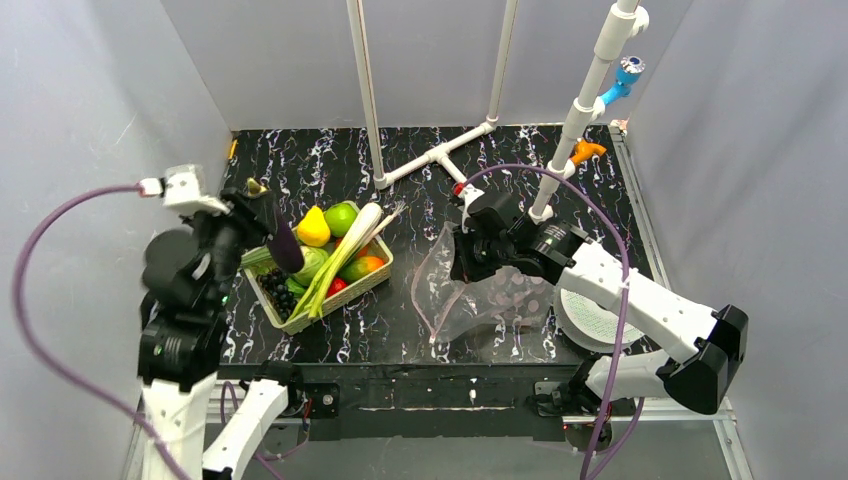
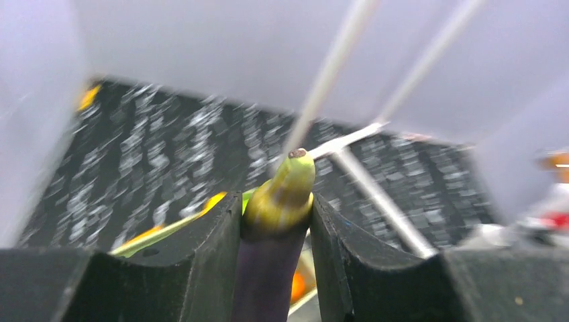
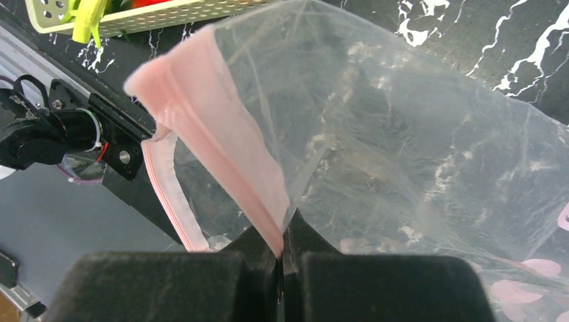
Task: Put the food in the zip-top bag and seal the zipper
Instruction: Pick up the fake vegetable from the bin, then place the fake vegetable in the zipper food storage bag.
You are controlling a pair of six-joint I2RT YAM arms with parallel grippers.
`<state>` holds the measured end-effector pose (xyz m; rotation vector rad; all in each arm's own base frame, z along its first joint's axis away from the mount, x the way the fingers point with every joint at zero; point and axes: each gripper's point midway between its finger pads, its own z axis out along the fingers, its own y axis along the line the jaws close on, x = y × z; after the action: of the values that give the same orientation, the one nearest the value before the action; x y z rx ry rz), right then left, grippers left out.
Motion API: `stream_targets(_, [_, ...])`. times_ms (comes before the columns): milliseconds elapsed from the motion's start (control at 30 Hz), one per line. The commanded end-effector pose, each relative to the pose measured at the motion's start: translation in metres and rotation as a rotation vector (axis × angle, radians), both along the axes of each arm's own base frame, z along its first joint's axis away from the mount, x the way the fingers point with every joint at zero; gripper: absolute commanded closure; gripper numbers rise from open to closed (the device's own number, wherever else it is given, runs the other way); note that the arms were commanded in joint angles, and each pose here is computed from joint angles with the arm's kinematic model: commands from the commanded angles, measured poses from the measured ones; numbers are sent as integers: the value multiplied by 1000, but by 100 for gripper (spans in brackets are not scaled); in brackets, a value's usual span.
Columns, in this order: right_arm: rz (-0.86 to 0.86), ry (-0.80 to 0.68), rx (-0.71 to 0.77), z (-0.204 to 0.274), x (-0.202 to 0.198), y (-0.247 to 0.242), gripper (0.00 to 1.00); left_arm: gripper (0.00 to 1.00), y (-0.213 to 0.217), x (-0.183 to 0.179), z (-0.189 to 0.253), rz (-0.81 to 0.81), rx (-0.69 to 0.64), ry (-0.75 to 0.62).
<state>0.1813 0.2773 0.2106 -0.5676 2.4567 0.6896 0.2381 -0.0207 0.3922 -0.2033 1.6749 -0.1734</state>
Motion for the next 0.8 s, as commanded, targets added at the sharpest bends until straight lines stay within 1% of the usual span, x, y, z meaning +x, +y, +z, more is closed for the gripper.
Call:
stream_targets(0, [29,7,97,20,0,19,99,100,-80,-26,46,-425,-237,-136])
stream_targets(67, [47,17,131,22,-3,25,99,100,-120,-40,62,-675,-348,-190])
stream_targets(167, [57,35,168,27,-6,31,99,100,-151,-54,81,-929,-521,-294])
stream_targets(233, [63,44,186,30,-8,33,99,100,-159,-57,81,-1011,-614,-327])
stream_targets(300, [66,41,204,33,-9,34,99,100,-164,-57,72,-1037,-651,-317])
stream_targets(333, [65,39,215,36,-9,35,99,100,-168,-57,66,-1039,-649,-301])
stream_targets(467, [81,46,250,43,-13,39,99,100,-190,-68,39,-1064,-549,-266])
stream_targets(500, [82,46,257,44,-13,40,99,100,-196,-70,30,-1066,-525,-241])
stream_targets(667, [86,62,272,47,-14,44,99,100,-215,-83,8,-1094,-405,-236])
stream_targets(700, [84,67,271,46,-15,43,99,100,-218,-85,3,-1092,-325,-252])
stream_targets(767, [84,70,276,47,-15,44,99,100,-221,-82,-3,-1080,-269,-258])
